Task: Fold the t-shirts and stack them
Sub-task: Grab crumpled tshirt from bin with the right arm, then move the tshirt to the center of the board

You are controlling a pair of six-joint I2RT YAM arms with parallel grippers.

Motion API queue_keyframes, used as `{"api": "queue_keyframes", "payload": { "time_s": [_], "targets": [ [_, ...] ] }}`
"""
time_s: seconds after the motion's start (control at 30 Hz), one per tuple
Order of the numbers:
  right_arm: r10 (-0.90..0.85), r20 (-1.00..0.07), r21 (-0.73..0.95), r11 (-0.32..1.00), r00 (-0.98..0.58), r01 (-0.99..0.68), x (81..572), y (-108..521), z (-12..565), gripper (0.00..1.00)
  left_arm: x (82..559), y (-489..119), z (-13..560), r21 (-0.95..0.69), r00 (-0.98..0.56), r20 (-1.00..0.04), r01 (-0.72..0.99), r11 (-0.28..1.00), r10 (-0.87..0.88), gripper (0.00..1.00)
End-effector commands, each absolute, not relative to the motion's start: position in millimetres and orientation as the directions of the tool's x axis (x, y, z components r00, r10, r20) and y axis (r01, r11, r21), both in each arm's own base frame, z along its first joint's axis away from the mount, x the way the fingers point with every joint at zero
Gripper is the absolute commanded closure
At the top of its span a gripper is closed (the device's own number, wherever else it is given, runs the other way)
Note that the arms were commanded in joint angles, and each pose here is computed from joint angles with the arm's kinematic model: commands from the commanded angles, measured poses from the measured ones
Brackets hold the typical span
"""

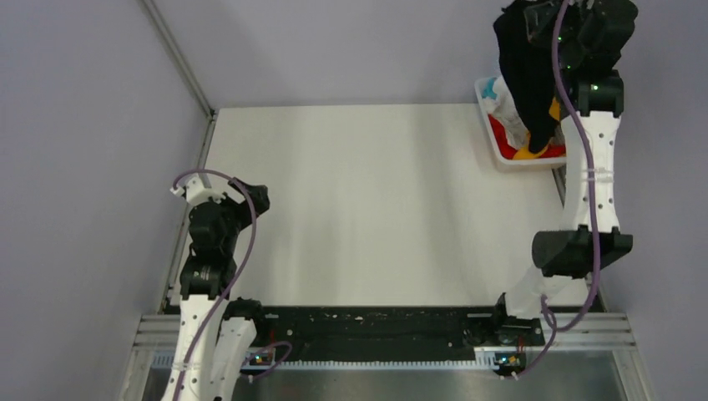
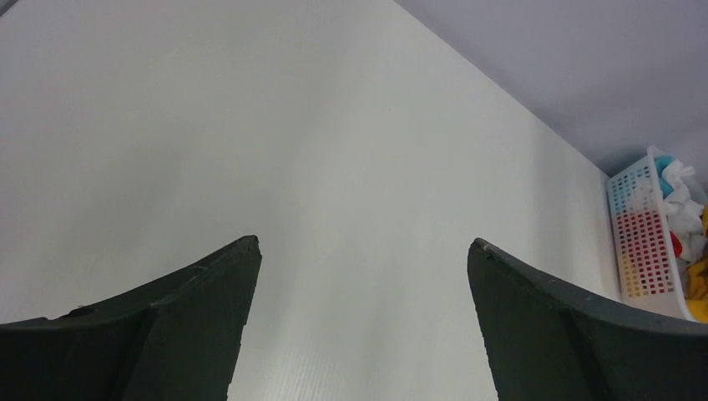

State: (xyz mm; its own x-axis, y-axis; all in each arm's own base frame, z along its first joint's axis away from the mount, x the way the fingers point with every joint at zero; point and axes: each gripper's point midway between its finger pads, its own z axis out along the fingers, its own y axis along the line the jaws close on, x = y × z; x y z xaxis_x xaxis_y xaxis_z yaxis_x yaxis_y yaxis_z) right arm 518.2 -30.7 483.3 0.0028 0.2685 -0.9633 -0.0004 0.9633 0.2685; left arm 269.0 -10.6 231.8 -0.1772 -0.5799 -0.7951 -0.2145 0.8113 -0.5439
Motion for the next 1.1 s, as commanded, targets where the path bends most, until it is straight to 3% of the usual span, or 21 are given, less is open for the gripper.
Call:
{"api": "queue_keyframes", "payload": {
  "time_s": [0.0, 0.2, 0.37, 0.47, 0.63, 0.77, 0.87, 0.93, 1.03, 1.07],
  "targets": [
    [0.309, -0.923, 0.142, 0.825, 0.227, -0.546, 404, 120, 624, 1.0, 266, -18, 255, -0.57, -0.151, -0.794, -0.151, 0.808, -0.589, 0.01],
    [0.43, -0.887, 0.08, 0.504, 0.169, -0.86, 304, 227, 659, 1.0, 257, -19, 256, -0.569, -0.165, -0.79, -0.158, 0.807, -0.59, 0.01],
    [0.466, -0.88, 0.102, 0.378, 0.094, -0.92, 285, 259, 655, 1.0, 246, -16, 258, -0.584, -0.156, -0.777, -0.185, 0.79, -0.61, 0.01],
    [0.44, -0.896, 0.152, 0.434, 0.062, -0.888, 303, 258, 625, 1.0, 237, -9, 256, -0.577, -0.152, -0.774, -0.232, 0.783, -0.615, 0.01],
    [0.338, -0.941, 0.251, 0.743, 0.023, -0.621, 342, 210, 498, 1.0, 224, 4, 242, -0.566, -0.147, -0.759, -0.333, 0.754, -0.634, 0.01],
    [0.301, -0.935, 0.334, 0.926, -0.187, -0.179, 352, 135, 306, 0.73, 222, -2, 218, -0.558, -0.214, -0.733, -0.354, 0.751, -0.645, 0.01],
    [0.269, -0.881, 0.271, 0.961, -0.39, 0.051, 340, 96, 201, 0.41, 226, -13, 193, -0.556, -0.302, -0.688, -0.365, 0.747, -0.66, 0.01],
    [0.242, -0.859, 0.184, 0.968, -0.451, 0.167, 333, 74, 176, 0.31, 228, -32, 179, -0.584, -0.396, -0.627, -0.331, 0.741, -0.671, 0.01],
    [0.186, -0.866, 0.13, 0.98, -0.464, 0.15, 330, 69, 184, 0.17, 229, -67, 159, -0.65, -0.55, -0.52, -0.241, 0.72, -0.653, 0.02],
    [0.174, -0.871, 0.143, 0.985, -0.459, 0.1, 330, 77, 190, 0.05, 226, -82, 152, -0.672, -0.609, -0.484, -0.201, 0.713, -0.628, 0.03]
  ]
}}
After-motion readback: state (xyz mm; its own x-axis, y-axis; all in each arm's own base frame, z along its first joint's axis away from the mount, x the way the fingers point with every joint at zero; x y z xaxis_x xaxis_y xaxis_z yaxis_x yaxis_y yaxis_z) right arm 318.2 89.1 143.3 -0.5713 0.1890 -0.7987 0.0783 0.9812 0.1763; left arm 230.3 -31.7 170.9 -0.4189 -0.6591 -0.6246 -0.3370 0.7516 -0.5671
